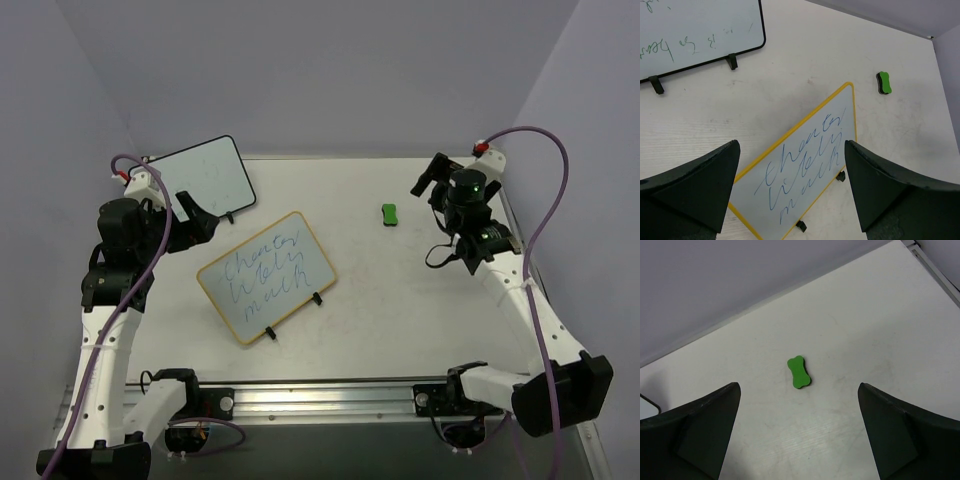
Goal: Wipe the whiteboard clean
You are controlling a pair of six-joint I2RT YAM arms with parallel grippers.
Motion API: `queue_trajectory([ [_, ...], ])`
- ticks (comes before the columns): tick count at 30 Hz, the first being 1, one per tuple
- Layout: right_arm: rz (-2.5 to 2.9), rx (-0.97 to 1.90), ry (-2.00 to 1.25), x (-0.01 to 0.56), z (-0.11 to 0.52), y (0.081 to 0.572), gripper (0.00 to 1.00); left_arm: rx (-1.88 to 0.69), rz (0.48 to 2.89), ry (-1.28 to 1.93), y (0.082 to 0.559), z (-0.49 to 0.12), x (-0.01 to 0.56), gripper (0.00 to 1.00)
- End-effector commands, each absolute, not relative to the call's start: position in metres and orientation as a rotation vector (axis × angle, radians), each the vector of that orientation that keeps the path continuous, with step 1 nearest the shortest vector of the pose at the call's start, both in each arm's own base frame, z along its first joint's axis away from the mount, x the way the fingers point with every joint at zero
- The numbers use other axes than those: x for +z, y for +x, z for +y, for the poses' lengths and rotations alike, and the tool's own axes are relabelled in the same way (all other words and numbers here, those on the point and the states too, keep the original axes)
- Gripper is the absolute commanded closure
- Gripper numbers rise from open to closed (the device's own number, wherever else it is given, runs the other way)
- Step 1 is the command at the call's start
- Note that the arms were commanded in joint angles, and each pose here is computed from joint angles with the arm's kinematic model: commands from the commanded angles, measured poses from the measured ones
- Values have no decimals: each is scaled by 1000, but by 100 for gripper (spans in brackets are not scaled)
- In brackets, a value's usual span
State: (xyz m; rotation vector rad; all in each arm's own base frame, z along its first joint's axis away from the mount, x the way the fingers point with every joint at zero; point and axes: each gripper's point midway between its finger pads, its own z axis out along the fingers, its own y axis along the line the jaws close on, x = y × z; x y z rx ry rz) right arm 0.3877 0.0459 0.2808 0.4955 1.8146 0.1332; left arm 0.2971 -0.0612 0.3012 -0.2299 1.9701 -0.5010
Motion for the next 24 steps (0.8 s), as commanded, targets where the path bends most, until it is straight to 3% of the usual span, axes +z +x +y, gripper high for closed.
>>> queue_trajectory([
  [1, 1884, 28, 494, 266, 39, 395, 0, -510, 1914, -196, 301, -63, 319, 6],
  [8, 2050, -73, 463, 200, 43, 414, 1, -497, 1926, -197, 300, -61, 316, 6],
  [11, 2095, -36, 376, 182, 58, 436, 9, -516, 1934, -189, 300, -64, 314, 6],
  [12, 2114, -29, 356, 177, 63, 441, 20, -521, 1936, -184, 300, -65, 313, 6],
  [18, 2195, 7, 186, 151, 88, 486, 48, -535, 1947, -172, 300, -69, 311, 6],
  [24, 2297, 22, 93, 99, 99, 506, 55, -544, 1954, -164, 299, -71, 308, 6],
])
